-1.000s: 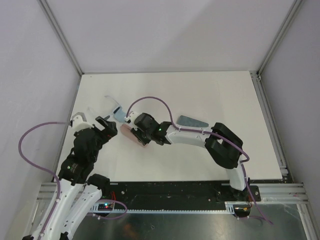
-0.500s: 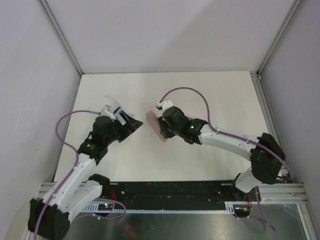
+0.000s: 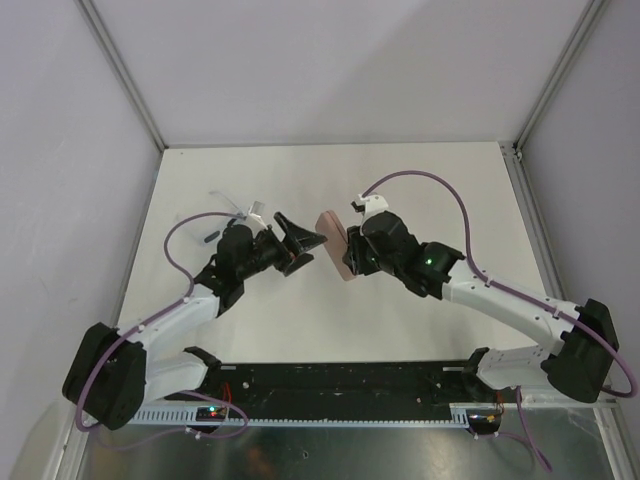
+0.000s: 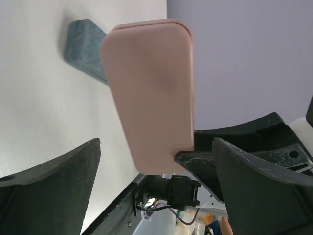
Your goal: Organize the sunglasses
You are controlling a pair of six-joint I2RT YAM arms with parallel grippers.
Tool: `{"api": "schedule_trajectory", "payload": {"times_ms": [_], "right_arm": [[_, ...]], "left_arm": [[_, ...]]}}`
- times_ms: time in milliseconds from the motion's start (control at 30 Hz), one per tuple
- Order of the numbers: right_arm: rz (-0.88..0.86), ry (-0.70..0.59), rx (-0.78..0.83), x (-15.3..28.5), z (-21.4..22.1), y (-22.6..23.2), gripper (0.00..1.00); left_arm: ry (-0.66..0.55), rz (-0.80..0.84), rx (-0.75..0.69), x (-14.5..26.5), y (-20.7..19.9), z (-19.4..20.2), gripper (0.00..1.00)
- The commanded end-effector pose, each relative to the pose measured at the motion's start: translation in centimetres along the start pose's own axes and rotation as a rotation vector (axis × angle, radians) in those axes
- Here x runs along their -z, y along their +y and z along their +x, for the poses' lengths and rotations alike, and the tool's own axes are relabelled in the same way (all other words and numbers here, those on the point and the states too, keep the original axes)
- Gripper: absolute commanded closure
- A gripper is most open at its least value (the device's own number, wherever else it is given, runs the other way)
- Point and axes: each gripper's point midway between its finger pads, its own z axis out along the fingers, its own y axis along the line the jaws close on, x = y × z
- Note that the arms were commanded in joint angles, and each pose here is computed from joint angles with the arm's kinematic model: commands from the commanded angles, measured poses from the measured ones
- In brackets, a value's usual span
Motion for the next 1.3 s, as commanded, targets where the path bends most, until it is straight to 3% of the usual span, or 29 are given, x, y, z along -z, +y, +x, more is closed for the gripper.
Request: {"api": "schedule_trajectory", "payload": {"times_ms": [0, 933, 1200, 1267], "right_arm": [[-0.045, -0.051, -0.050, 1.3, -1.7, 0.7, 0.87], [-0.149, -0.032, -0.060, 2.4, -1.5, 2.6, 0.87], [-0.169, -0.026, -0.063, 2.4, -1.4, 3.1, 0.86], [-0.178, -0.024, -0.063, 2.4, -1.4, 3.3, 0.81]], "left_arm": [[-0.004, 0.161, -0.028, -0.6, -4.9, -0.3, 0.00], [-0.002, 0.097, -0.017, -3.0, -3.1, 0.3, 0.01], [-0.004, 0.098, -0.019, -3.0, -3.0, 0.3, 0.28], [-0.003, 0.101, -0.024, -3.0, -3.0, 0.3, 0.36]]}}
